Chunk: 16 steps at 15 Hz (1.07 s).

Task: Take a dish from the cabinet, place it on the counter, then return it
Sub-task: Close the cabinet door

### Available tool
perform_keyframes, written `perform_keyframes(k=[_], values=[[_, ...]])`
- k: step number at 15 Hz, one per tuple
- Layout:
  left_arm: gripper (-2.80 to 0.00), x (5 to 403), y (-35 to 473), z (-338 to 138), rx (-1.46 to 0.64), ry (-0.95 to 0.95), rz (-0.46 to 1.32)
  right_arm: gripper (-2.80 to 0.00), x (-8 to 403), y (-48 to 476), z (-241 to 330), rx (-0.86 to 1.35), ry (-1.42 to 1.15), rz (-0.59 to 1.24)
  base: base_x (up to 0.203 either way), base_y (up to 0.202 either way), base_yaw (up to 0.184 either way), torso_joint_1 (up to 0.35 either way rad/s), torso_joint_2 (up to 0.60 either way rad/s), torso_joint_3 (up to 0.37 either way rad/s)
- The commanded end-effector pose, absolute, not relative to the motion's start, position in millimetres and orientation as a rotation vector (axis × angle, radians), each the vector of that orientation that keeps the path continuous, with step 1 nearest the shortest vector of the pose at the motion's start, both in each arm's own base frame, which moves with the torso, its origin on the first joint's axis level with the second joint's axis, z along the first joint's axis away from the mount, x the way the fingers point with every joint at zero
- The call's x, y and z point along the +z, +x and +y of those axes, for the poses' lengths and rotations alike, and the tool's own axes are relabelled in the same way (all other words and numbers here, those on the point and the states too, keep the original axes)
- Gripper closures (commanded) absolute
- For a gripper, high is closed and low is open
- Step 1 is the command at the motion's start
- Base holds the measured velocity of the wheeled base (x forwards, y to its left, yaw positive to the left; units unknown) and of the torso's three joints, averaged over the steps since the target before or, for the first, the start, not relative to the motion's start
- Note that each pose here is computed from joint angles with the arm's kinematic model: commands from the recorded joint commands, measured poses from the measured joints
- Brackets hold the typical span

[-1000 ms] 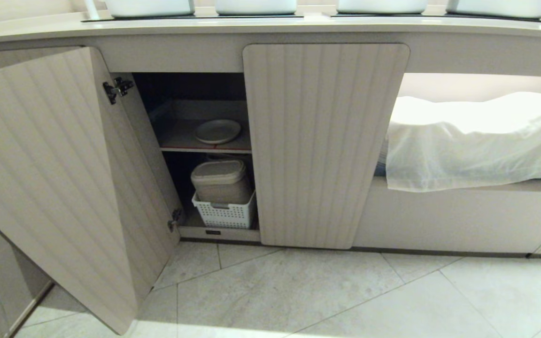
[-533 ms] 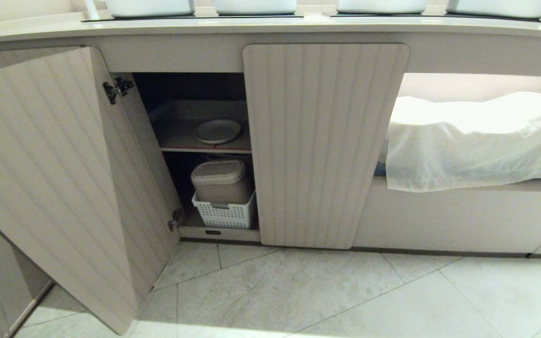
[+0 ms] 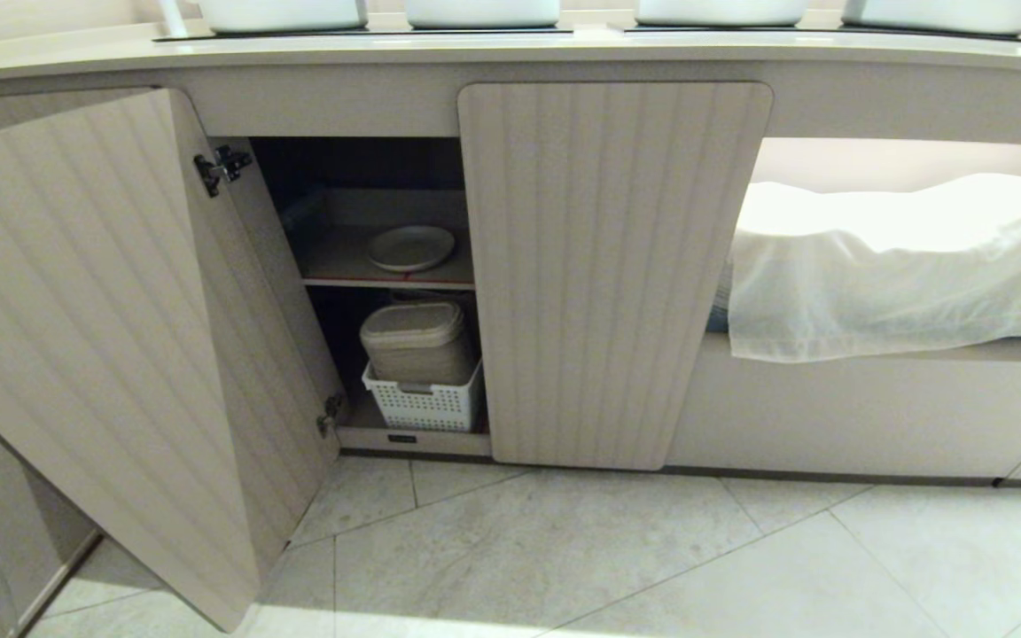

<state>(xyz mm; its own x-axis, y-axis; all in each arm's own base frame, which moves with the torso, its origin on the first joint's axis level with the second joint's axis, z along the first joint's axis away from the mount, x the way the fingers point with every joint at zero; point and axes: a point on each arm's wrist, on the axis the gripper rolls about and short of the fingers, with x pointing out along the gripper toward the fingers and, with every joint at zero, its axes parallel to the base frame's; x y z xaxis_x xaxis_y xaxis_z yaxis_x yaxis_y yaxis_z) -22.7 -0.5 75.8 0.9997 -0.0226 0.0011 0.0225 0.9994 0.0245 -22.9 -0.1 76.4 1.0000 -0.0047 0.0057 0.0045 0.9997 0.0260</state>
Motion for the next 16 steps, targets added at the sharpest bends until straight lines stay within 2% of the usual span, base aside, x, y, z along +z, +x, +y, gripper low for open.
perform_keyframes(k=[1, 16], values=[[0.0, 75.8, -22.7, -0.5, -0.023, 0.025, -0.002, 0.0, 76.4, -22.9, -0.1, -0.005, 0.026, -0.006, 0.0, 0.0, 0.0, 0.0, 0.0, 0.0], [0.0, 75.9, -22.6, -0.5, -0.023, 0.025, 0.0, 0.0, 76.4, -22.9, -0.1, -0.005, 0.026, -0.006, 0.0, 0.0, 0.0, 0.0, 0.0, 0.0]])
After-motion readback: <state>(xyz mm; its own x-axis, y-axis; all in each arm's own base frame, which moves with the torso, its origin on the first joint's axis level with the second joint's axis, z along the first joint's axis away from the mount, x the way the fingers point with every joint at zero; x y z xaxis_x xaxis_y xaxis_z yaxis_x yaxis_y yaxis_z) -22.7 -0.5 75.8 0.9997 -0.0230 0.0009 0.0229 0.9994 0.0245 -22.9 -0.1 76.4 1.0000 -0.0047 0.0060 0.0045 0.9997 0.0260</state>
